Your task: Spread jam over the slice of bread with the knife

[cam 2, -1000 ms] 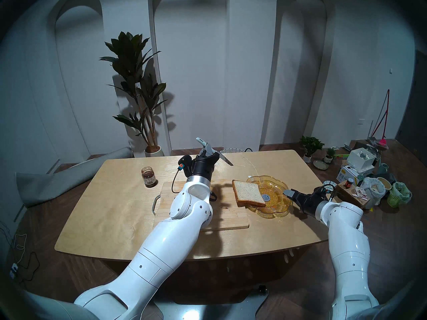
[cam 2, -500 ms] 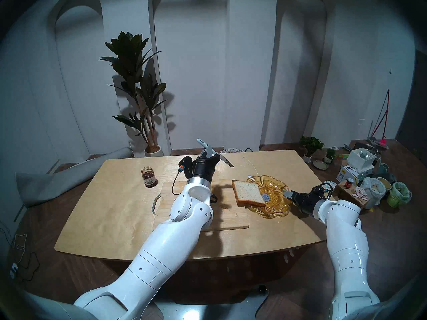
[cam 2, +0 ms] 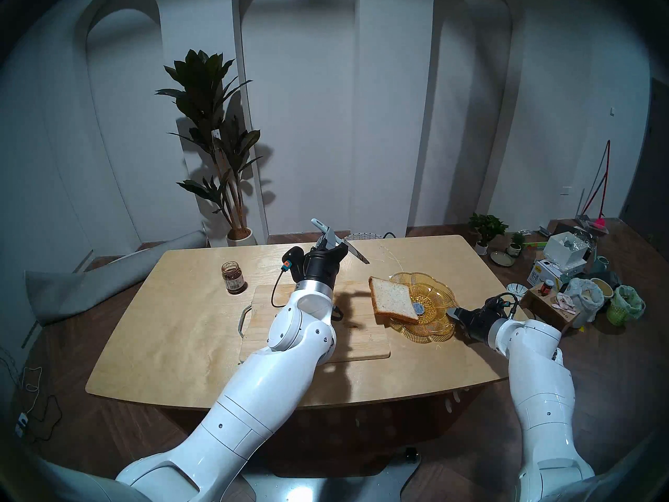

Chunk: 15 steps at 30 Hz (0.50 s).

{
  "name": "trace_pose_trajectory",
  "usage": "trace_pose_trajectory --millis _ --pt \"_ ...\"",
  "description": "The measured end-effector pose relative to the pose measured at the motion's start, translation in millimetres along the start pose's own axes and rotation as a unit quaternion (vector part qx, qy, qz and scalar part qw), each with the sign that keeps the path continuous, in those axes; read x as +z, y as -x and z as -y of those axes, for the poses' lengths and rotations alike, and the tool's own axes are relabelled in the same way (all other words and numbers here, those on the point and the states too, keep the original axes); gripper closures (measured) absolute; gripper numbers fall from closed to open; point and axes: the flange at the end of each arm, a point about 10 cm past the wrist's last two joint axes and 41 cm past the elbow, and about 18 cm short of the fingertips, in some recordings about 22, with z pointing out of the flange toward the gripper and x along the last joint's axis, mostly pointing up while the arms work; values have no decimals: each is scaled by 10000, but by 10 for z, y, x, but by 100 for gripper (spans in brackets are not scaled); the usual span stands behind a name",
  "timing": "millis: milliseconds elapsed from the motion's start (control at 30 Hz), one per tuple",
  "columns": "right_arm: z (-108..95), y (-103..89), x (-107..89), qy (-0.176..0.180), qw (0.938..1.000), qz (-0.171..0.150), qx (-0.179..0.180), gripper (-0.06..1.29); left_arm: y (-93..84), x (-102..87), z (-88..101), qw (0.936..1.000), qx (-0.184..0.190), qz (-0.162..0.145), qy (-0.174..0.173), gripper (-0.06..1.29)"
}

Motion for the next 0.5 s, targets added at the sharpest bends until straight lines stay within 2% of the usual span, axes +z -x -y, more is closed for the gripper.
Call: trace_pose_trajectory --millis 67,167,267,333,500 --pt "-1 3 -1 -12 10000 -7 -16 86 3 -8 3 9999 -98 18 -11 126" --pt "-1 7 -2 -19 10000 -9 -40 101 13 -25 15 9997 -227 50 -38 126" --pt "1 11 0 -17 10000 -5 -70 102 43 -62 16 9994 -309 116 -58 126" --pt "5 12 3 -10 10000 0 -92 109 78 -91 -1 9993 -324 180 -51 126" --pt "69 22 41 36 9999 24 -167 108 239 -189 -51 9988 -223 405 -183 126"
